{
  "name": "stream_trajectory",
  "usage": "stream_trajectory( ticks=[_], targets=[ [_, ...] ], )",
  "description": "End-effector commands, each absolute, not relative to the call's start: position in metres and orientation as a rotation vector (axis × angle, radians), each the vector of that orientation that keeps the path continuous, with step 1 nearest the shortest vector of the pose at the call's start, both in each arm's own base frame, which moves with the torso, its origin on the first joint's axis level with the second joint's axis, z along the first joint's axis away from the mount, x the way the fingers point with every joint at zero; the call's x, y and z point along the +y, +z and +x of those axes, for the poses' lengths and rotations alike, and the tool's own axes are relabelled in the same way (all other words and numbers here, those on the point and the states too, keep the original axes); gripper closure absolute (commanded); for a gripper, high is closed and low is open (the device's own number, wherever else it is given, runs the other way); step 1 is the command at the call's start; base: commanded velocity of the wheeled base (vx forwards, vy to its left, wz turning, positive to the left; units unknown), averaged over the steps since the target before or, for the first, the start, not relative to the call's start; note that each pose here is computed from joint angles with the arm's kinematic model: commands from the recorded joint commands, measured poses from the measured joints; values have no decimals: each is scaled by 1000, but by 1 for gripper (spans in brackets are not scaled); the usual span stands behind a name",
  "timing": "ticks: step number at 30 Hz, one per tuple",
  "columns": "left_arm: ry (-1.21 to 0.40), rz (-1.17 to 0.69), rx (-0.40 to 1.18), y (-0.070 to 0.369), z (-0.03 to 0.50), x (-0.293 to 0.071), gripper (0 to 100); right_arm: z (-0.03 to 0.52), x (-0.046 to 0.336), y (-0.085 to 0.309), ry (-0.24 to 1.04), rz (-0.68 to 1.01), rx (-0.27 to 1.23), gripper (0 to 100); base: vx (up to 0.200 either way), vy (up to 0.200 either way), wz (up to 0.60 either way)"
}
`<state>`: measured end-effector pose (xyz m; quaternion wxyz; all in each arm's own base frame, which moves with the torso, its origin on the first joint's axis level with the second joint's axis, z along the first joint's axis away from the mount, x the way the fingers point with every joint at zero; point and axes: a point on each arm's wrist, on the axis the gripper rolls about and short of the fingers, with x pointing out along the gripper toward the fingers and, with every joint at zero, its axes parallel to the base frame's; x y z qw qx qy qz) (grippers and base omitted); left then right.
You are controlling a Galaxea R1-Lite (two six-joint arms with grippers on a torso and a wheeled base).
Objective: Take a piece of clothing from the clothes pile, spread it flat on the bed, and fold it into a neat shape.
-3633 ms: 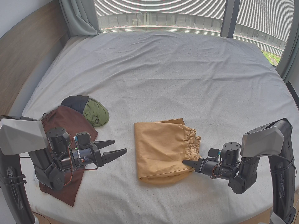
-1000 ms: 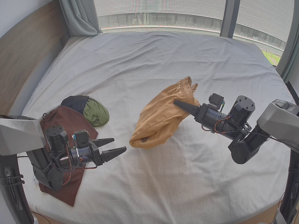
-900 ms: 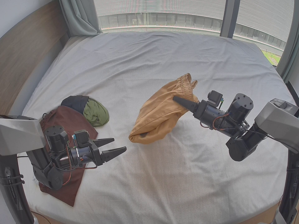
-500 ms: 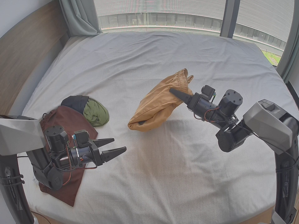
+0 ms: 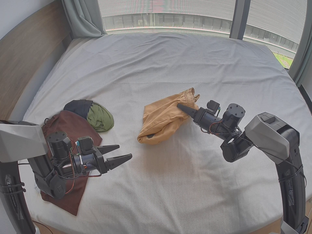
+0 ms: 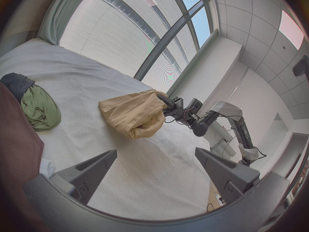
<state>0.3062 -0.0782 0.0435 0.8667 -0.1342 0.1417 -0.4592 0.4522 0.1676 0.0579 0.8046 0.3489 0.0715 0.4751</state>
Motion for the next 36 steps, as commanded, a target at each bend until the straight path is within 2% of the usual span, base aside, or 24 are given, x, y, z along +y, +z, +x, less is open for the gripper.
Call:
stream_trajectory(
  ticks=[1,14,20,24,25,36],
  targets=[
    [-960,-285,304,42,306,-78,0,460,169,70,1030,740,112,100,0,0,0],
    [-959,-287,306,41,307,-78,0,482,177,114,1071,719,8,100,0,0,0],
    [-962,-289,310,40,307,-79,0,494,181,118,1077,715,-16,100,0,0,0],
    [-962,-288,311,39,307,-79,0,502,180,107,1064,718,0,100,0,0,0],
    [-964,-289,316,38,307,-80,0,509,179,90,1036,728,46,100,0,0,0],
    [-962,-287,312,39,306,-79,0,510,166,22,939,740,216,100,0,0,0]
  ],
)
